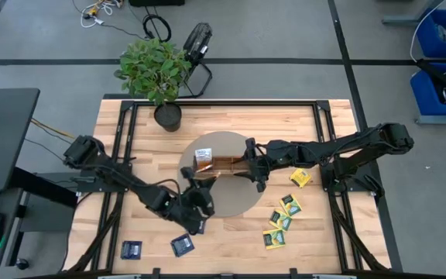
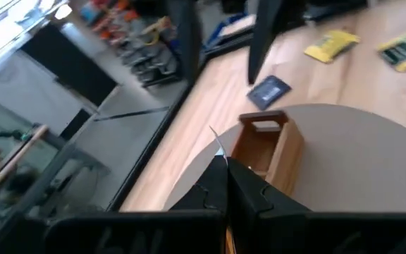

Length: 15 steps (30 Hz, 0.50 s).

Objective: Pick & Place Tea
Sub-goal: Put the orange tea bag into the left section of the wooden organizer

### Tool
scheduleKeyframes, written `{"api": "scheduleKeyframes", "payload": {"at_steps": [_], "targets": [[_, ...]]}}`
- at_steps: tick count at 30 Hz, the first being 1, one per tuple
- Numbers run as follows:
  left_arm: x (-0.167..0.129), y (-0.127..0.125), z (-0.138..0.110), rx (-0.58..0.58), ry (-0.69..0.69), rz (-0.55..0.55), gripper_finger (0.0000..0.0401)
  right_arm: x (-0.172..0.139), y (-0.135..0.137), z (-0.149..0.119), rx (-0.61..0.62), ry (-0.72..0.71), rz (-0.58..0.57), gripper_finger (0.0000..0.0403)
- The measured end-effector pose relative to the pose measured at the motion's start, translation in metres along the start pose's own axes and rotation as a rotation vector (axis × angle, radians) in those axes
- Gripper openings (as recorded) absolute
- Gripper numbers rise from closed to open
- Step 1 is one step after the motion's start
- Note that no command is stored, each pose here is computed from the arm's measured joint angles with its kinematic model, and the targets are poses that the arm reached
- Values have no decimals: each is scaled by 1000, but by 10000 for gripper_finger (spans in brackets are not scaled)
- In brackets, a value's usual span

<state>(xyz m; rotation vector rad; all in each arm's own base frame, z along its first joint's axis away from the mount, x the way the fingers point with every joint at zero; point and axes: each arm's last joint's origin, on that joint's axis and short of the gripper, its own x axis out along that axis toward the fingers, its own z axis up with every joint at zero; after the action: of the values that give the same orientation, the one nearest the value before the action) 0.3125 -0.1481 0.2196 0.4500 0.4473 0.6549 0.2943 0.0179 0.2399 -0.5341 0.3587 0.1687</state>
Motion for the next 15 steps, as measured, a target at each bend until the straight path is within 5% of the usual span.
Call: {"api": "scheduleKeyframes", "payload": {"at_steps": [8, 15], "targets": [[-14, -7, -35, -163, -75, 172, 1, 0, -1, 3, 25, -37, 2, 188], [-21, -10, -51, -239, -111, 169, 1, -1, 1, 7, 59, -130, 120, 185]]}}
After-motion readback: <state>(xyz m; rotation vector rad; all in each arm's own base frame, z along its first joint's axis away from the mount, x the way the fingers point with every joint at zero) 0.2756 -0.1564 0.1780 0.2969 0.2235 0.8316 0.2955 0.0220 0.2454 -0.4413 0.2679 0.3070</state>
